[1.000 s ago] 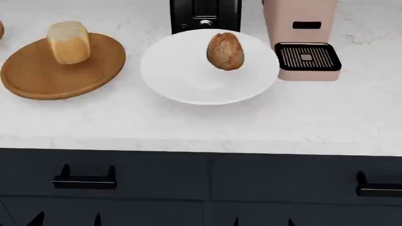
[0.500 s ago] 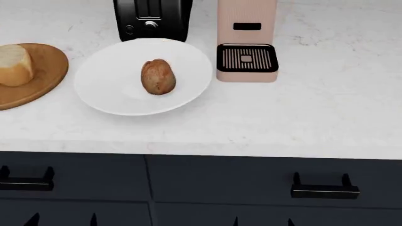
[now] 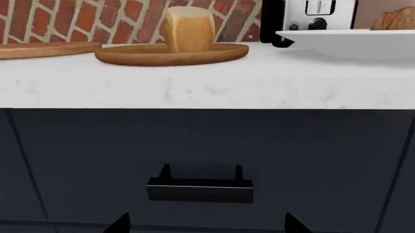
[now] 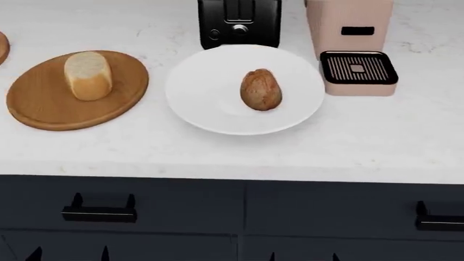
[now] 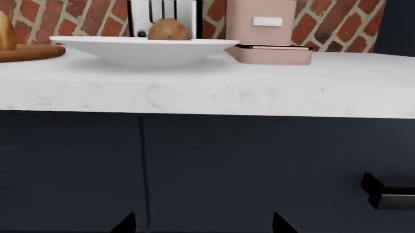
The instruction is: Place all breads on the cutting board.
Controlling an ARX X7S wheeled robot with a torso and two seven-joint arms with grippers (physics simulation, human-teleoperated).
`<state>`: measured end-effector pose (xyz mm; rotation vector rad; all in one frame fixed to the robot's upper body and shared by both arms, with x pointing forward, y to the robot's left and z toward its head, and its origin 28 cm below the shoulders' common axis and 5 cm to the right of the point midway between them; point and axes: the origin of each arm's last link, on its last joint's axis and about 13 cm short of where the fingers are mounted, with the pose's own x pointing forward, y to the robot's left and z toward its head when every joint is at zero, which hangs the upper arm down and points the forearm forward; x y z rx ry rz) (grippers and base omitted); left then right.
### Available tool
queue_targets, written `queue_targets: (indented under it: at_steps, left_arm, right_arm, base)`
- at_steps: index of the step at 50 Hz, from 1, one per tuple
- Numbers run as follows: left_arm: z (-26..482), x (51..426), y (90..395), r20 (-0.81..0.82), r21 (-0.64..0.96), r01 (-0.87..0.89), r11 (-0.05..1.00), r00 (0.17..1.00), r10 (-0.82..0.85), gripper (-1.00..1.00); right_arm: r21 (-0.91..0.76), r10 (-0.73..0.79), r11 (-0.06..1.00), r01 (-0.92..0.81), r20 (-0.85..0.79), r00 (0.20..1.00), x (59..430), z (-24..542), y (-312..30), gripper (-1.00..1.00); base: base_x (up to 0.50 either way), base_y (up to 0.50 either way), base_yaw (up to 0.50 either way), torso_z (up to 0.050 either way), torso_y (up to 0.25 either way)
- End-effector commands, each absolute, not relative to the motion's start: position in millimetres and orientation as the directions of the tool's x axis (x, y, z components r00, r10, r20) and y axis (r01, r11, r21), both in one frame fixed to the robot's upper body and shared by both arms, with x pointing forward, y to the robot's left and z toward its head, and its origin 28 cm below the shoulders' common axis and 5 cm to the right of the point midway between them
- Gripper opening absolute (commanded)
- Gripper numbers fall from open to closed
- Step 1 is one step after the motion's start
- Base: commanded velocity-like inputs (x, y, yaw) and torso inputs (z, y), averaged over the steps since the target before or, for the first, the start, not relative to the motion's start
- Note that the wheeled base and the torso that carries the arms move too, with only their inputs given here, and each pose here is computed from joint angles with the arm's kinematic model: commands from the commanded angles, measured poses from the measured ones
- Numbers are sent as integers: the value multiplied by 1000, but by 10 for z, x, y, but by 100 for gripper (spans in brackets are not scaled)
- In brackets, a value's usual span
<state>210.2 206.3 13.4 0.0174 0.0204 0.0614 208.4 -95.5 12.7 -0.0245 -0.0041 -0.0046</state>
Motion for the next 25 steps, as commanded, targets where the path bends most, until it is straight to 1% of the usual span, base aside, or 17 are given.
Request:
queue_targets:
  at_steps: [1, 25]
  left_arm:
    - [121, 2109, 2060, -24, 30, -61, 998, 998, 61, 100]
    - [111, 2113, 2054, -21, 38, -59, 998, 998, 60, 100]
  right_arm:
    - [-30, -7, 1000, 7, -7, 1000, 2103, 126, -954, 100]
    - [-33, -6, 999, 5, -14, 1000, 2111, 113, -953, 100]
  base:
    - [0, 500, 0, 0, 0]
    - [0, 500, 0, 0, 0]
